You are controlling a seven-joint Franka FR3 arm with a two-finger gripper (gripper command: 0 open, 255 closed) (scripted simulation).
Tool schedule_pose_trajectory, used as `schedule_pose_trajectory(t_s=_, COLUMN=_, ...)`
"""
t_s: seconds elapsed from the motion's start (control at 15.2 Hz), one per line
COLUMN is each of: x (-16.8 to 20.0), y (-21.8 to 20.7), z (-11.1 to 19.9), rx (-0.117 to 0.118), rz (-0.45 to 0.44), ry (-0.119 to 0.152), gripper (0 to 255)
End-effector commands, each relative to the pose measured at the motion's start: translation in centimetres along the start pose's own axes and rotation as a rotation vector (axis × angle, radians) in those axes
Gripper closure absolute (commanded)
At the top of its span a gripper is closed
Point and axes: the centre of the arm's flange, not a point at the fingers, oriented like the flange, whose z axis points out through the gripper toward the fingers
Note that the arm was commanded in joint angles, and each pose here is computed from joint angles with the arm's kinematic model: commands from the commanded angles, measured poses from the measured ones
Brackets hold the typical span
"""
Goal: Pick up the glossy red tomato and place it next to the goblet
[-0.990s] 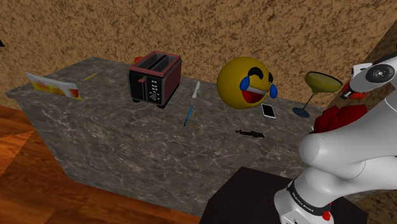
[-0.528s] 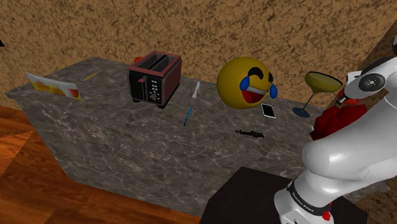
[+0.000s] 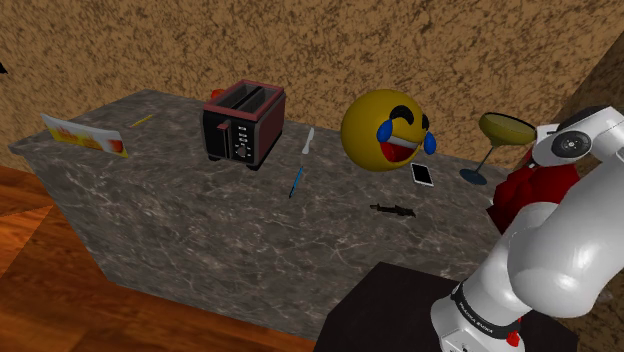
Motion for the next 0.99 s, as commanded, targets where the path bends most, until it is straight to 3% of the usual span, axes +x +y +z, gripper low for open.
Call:
schedule_pose_trajectory(t_s=0.0, x=-0.3, y=-1.0, z=0.6, rx=0.001, rz=-0.005, ry=0.000, gripper=255)
schedule_pose_trajectory(t_s=0.92, x=-1.6, y=-7.0, z=4.0, rx=0.001, rz=-0.005, ry=0.000, gripper=255)
